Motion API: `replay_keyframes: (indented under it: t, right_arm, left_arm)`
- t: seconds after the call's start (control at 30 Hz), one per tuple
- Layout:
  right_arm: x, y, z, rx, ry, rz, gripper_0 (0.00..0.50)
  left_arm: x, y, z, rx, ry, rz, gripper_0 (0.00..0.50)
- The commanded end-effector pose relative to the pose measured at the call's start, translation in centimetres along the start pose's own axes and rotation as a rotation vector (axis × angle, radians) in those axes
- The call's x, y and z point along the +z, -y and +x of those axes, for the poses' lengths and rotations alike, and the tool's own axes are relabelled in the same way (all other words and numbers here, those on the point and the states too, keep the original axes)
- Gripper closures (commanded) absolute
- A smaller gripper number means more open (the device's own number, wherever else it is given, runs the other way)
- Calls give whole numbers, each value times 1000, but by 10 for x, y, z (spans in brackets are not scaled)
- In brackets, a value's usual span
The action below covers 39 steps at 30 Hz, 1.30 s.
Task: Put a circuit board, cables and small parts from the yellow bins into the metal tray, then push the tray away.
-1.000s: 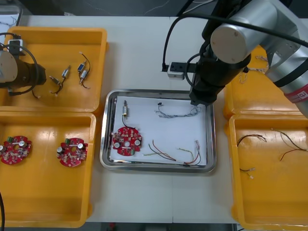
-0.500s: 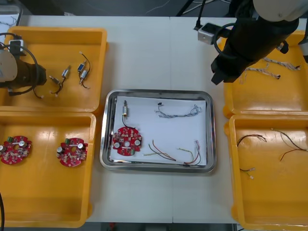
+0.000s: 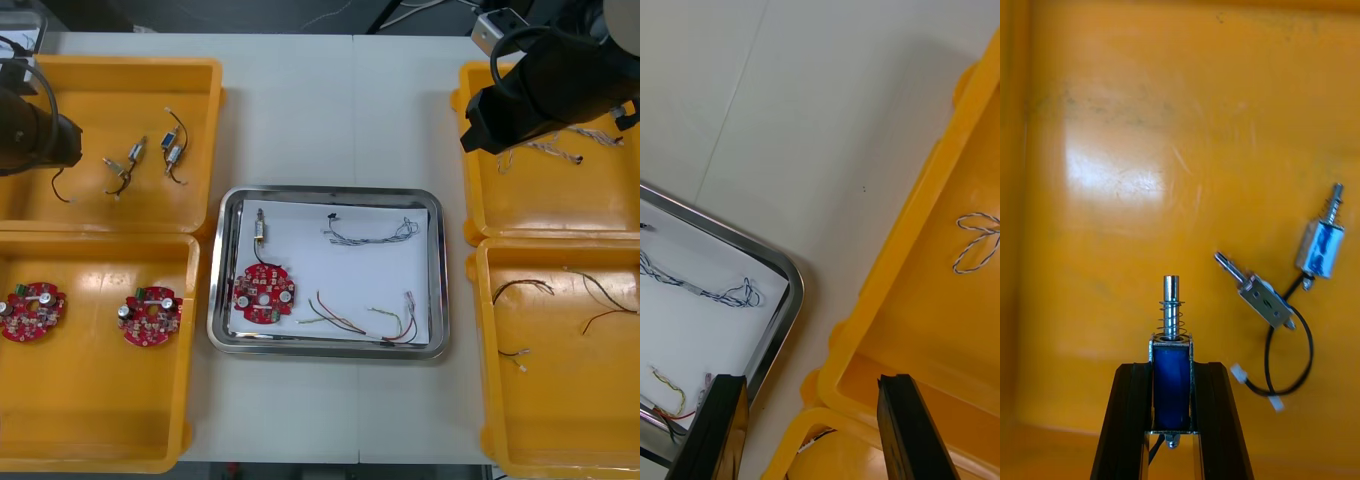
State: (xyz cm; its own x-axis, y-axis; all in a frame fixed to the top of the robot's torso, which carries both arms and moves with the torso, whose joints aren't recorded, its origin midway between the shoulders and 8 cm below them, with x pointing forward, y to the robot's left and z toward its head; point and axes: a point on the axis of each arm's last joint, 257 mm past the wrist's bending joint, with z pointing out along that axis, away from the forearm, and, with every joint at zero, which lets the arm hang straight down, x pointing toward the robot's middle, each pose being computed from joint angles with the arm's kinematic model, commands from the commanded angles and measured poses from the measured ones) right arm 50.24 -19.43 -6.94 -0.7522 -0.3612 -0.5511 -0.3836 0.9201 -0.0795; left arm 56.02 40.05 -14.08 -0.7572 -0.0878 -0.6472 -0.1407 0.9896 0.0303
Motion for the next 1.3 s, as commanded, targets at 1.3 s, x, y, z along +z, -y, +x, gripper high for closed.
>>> replay_keyframes:
  t: [1.3]
  right_arm:
    - [-61, 148, 165, 488, -28, 192, 0]
  left_arm:
    - [-90, 311, 60, 4, -46, 142, 500]
